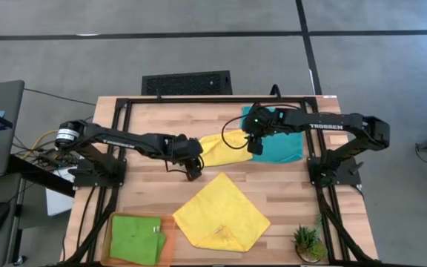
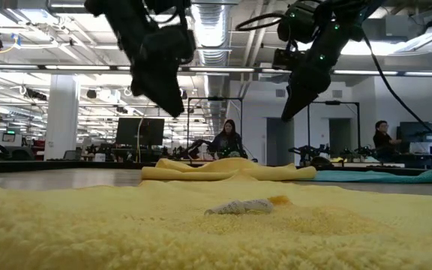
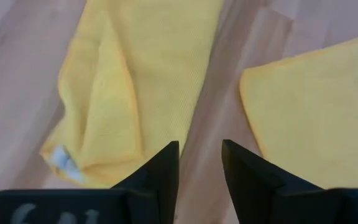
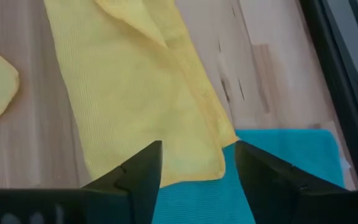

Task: Fold microfiber towels
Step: Fold the top yellow microfiber towel

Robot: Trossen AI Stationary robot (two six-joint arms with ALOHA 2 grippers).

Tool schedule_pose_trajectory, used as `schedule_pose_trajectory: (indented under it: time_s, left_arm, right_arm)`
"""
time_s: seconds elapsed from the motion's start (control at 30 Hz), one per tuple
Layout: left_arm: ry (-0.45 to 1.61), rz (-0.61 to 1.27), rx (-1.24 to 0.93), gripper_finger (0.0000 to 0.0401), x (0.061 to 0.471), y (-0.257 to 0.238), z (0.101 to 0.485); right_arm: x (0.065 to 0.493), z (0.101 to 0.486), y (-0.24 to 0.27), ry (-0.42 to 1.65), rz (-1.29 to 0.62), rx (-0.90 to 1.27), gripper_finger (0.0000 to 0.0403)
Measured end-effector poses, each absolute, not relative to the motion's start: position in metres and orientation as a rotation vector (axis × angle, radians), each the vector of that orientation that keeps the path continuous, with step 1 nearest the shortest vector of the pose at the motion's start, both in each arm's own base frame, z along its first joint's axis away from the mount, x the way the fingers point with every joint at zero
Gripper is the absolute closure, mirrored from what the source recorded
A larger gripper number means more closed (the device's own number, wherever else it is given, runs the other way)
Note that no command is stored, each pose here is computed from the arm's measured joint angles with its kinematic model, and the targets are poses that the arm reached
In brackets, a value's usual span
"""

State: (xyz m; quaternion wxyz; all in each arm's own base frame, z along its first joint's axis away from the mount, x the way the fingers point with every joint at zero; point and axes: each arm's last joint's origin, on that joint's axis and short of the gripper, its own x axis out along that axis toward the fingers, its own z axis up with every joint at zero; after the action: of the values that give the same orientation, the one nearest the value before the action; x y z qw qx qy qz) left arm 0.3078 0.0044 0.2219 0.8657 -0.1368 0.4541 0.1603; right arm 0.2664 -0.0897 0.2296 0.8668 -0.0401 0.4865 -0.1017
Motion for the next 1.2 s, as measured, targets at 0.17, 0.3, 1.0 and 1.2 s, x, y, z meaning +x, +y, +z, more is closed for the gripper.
schedule_pose_trajectory:
  time_s: [0.17, 0.3, 1.0, 1.2]
  left_arm:
    - [0.953, 0.366, -0.231, 0.0289, 0.299, 0.005, 0.196]
    - [0.966, 0.344, -0.1, 0.0289, 0.292, 0.005, 0.181]
    - [0.905, 0.337, -0.177, 0.0289, 0.276, 0.017, 0.147]
    - [0.904, 0.365, -0.225, 0.0289, 0.271, 0.027, 0.141]
  right_arm:
    - [0.265, 0.229, -0.089, 1.031, -0.211, -0.074, 0.0181]
    - [0.265, 0.229, -0.089, 1.03, -0.212, -0.073, 0.0181]
    - [0.268, 0.231, -0.091, 0.985, -0.243, -0.048, 0.0181]
    - [0.27, 0.233, -0.092, 0.96, -0.252, -0.055, 0.0181]
